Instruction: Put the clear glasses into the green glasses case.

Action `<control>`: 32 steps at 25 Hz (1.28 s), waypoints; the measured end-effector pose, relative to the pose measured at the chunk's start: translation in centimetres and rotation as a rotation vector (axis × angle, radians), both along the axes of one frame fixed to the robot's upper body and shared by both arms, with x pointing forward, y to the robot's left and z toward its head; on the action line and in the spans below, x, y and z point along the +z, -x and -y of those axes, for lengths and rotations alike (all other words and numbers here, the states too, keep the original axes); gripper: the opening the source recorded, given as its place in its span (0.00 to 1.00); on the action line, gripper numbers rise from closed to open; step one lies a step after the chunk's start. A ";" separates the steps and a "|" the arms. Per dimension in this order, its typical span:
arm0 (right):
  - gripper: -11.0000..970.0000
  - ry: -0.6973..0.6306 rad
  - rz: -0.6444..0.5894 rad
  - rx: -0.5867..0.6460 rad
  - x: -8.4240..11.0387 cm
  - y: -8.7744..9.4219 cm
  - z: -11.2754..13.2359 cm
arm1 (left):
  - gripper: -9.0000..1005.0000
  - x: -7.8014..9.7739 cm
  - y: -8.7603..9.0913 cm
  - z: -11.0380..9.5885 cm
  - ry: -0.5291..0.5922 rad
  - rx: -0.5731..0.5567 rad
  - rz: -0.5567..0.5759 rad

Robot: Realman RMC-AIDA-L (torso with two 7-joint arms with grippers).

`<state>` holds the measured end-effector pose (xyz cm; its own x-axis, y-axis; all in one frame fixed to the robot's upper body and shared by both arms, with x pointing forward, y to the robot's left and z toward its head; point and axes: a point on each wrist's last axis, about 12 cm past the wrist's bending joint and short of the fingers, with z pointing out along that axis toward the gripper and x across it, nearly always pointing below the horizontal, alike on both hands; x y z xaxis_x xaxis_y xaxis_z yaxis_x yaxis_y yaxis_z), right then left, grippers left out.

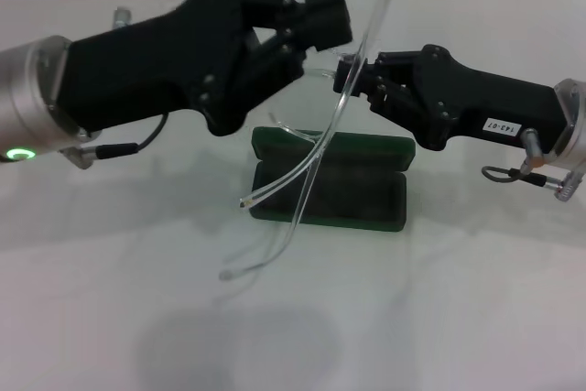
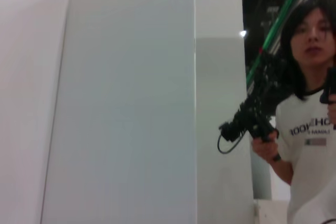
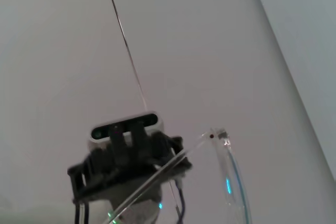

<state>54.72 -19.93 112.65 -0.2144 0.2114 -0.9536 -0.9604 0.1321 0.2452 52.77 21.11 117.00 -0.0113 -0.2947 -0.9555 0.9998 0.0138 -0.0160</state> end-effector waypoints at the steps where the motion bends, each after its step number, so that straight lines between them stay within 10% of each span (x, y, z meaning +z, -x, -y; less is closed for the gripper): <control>1: 0.07 0.002 -0.001 -0.003 0.0 0.0 0.0 | 0.09 0.2 0.2 -0.3 0.011 0.002 0.014; 32: 0.07 -0.004 -0.008 -0.005 0.2 -0.3 -0.4 | 0.09 -1.2 -0.1 0.4 -0.051 0.057 0.011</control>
<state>55.07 -19.50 112.88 -0.2208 0.2161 -0.9511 -0.9578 0.1361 0.2533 52.86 20.74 115.79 0.0144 -0.2460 -0.9692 0.9975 0.0709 -0.0032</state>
